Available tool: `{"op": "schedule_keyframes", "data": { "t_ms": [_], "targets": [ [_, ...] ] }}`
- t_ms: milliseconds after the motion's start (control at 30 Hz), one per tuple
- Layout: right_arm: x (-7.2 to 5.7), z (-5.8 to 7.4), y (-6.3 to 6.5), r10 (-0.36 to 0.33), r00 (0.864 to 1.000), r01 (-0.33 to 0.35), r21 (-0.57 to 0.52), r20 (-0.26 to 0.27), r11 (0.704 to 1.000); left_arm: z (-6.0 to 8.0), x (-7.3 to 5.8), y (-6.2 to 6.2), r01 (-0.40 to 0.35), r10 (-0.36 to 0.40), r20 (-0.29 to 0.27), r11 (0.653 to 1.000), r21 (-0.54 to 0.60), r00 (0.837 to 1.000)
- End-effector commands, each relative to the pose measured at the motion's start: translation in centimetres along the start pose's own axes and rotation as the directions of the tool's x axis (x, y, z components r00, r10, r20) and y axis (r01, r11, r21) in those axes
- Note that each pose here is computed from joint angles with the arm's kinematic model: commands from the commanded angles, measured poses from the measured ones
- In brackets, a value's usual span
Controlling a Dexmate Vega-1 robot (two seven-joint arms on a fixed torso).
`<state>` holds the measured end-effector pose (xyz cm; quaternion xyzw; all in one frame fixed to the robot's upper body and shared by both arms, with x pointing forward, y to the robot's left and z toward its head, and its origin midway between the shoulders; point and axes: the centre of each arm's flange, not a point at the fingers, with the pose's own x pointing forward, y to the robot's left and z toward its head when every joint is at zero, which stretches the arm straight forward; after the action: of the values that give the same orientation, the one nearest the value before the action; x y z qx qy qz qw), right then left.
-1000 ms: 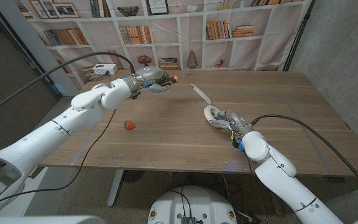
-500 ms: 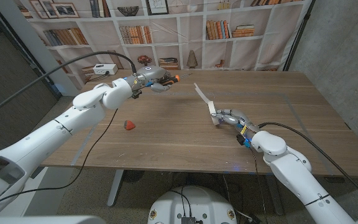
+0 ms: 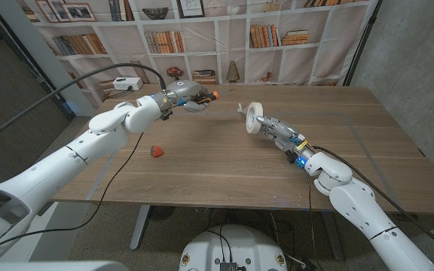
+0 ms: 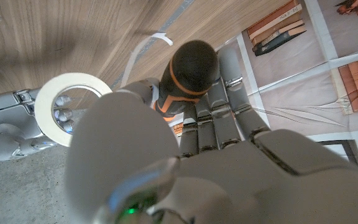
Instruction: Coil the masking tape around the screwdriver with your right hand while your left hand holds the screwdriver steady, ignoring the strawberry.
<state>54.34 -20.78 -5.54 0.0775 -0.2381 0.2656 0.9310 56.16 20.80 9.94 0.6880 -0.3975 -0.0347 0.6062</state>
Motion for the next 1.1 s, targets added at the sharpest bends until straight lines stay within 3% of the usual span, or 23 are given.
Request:
{"op": "schedule_keyframes", "data": {
  "t_ms": [33,200,467,633,833,1100],
  "targets": [
    [0.8,2.8,-1.3,0.004,0.992,-0.020,0.123,0.130,0.992,0.2,-0.1,-0.1,-0.010,0.010,0.006,1.000,-0.012,1.000],
    [1.5,4.3,-1.5,0.005,0.990,-0.017,0.084,0.140,0.996,0.2,-0.1,-0.1,-0.016,0.017,0.025,0.999,-0.050,1.000],
    [3.2,7.8,-1.8,0.005,0.984,-0.004,-0.007,0.179,1.000,0.4,-0.3,0.1,-0.025,0.033,0.064,0.992,-0.125,0.997],
    [4.4,9.1,-2.0,-0.007,0.980,0.018,-0.051,0.199,0.999,0.5,-0.3,0.3,-0.032,0.043,0.071,0.989,-0.144,0.997],
    [6.3,10.5,-1.7,-0.002,0.979,0.023,-0.102,0.204,0.995,0.1,0.3,0.3,0.032,-0.010,0.102,0.976,-0.214,0.995],
    [7.7,11.7,-1.6,0.006,0.976,0.025,-0.141,0.217,0.990,0.5,1.2,-0.1,0.125,-0.106,0.104,0.972,-0.200,0.989]
  ]
}}
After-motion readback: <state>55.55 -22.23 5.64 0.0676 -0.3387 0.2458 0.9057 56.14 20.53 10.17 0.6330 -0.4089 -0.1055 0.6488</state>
